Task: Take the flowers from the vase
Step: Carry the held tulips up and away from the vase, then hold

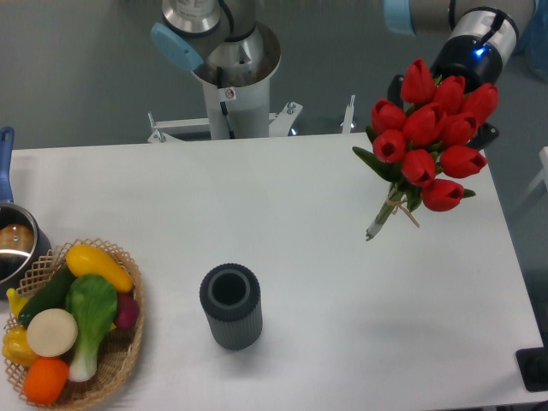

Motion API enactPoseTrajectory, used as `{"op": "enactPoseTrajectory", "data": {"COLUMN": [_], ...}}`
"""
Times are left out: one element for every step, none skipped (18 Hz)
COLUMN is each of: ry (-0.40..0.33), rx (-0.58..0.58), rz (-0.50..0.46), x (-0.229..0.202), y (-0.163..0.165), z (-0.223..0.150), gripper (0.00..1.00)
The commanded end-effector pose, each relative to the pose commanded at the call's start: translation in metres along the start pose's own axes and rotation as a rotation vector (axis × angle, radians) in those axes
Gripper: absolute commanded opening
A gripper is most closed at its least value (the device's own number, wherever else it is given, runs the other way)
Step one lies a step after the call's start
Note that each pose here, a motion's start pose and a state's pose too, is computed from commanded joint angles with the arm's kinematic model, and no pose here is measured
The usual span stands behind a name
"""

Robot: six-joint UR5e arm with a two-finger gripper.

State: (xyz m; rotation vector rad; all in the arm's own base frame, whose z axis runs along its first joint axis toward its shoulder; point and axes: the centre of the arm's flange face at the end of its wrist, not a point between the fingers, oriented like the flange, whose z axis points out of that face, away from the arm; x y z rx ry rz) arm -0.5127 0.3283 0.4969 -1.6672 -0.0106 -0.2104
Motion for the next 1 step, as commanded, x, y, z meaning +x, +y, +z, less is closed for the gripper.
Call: {"op": "enactPoseTrajectory", "data": {"ry": [-0.003], "rx": [0.001], "rz": [0.001], "x": [-0.0002], "y": [-0.0007], "z": [-0.0018], "gripper": [0.38]}}
